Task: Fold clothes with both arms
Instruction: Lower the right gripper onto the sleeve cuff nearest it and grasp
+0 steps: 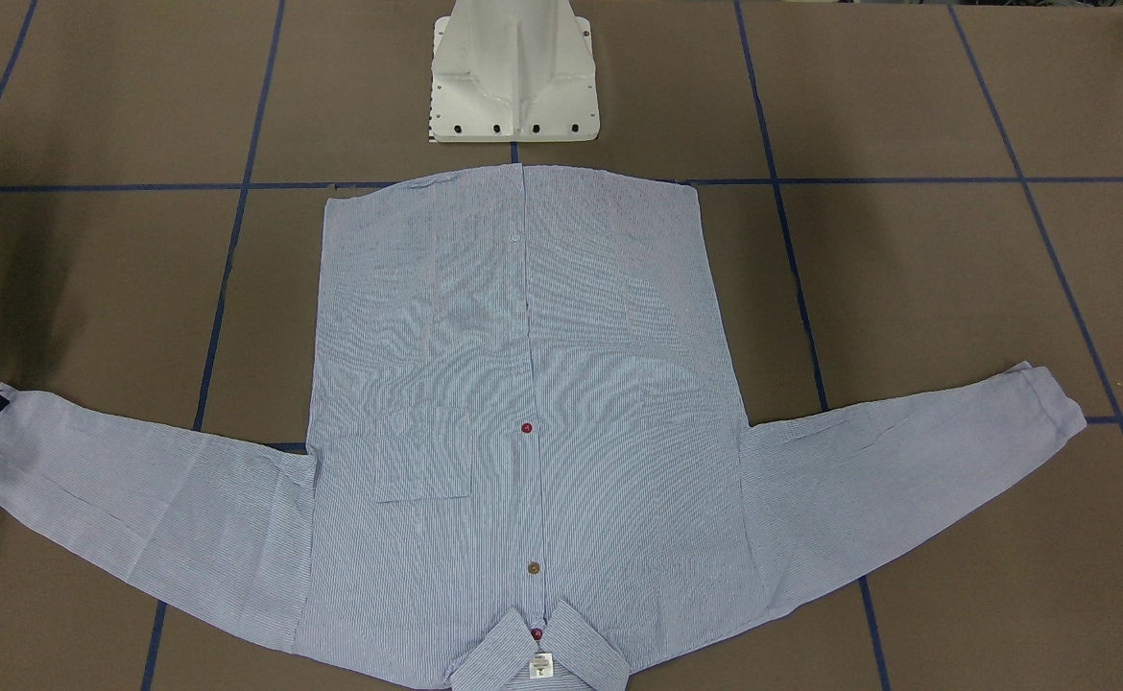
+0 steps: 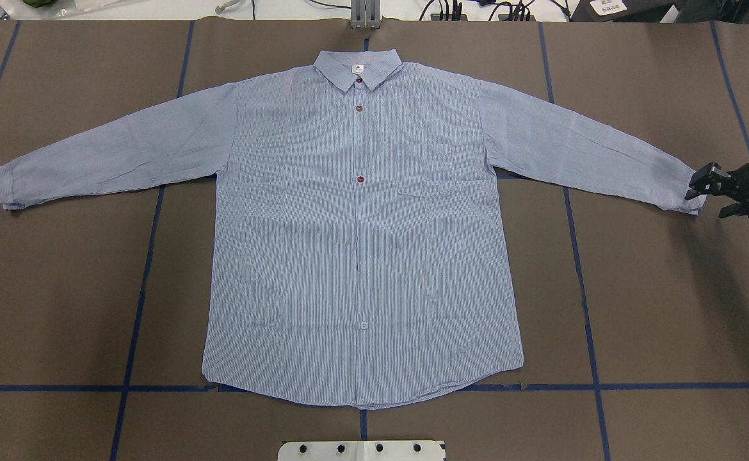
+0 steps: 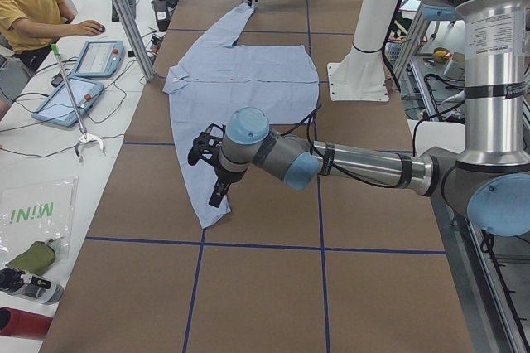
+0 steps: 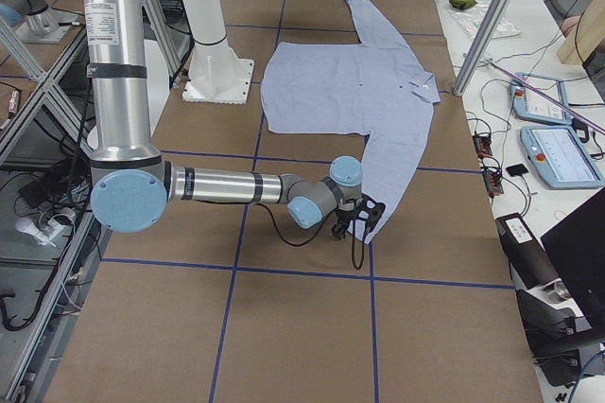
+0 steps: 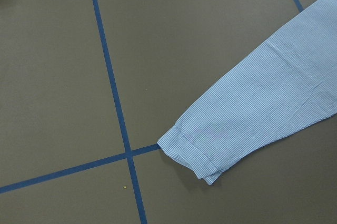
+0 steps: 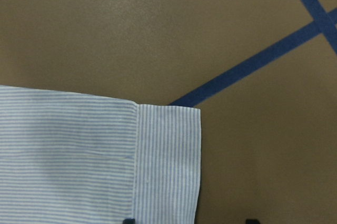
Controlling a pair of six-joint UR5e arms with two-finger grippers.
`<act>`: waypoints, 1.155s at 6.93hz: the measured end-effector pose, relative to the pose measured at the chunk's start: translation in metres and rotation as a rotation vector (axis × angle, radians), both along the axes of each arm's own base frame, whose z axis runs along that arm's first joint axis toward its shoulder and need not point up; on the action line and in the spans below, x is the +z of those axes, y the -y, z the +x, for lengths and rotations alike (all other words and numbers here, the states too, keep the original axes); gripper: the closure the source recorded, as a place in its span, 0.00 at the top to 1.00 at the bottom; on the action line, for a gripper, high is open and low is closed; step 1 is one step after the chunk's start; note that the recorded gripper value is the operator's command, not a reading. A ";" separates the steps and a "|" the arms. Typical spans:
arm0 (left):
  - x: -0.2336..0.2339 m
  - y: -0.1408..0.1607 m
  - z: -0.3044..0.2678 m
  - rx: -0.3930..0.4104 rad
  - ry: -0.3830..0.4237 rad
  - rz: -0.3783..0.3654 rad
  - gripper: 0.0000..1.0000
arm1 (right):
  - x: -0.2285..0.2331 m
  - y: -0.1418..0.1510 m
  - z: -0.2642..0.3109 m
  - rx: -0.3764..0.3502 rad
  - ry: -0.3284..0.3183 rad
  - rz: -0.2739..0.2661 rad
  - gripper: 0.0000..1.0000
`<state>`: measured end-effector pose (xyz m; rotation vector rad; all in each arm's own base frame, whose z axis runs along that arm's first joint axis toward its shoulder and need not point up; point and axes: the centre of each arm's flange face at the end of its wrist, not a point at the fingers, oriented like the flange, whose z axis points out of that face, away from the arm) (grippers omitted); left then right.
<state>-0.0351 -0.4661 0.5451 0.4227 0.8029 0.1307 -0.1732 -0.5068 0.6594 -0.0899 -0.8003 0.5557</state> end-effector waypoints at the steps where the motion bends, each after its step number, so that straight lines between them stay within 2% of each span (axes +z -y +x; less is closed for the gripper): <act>1: 0.000 0.000 0.000 0.000 0.000 0.000 1.00 | 0.001 -0.001 -0.001 -0.001 0.002 -0.005 0.00; 5: -0.002 0.000 0.000 0.000 0.000 0.002 1.00 | -0.016 0.005 -0.006 -0.004 0.028 0.005 0.00; 7: -0.003 0.000 0.000 0.000 0.001 0.005 1.00 | -0.049 0.011 0.007 -0.006 0.105 0.022 0.00; 8: -0.004 0.000 0.000 0.000 0.000 0.006 1.00 | -0.083 0.022 0.010 0.000 0.149 0.057 0.00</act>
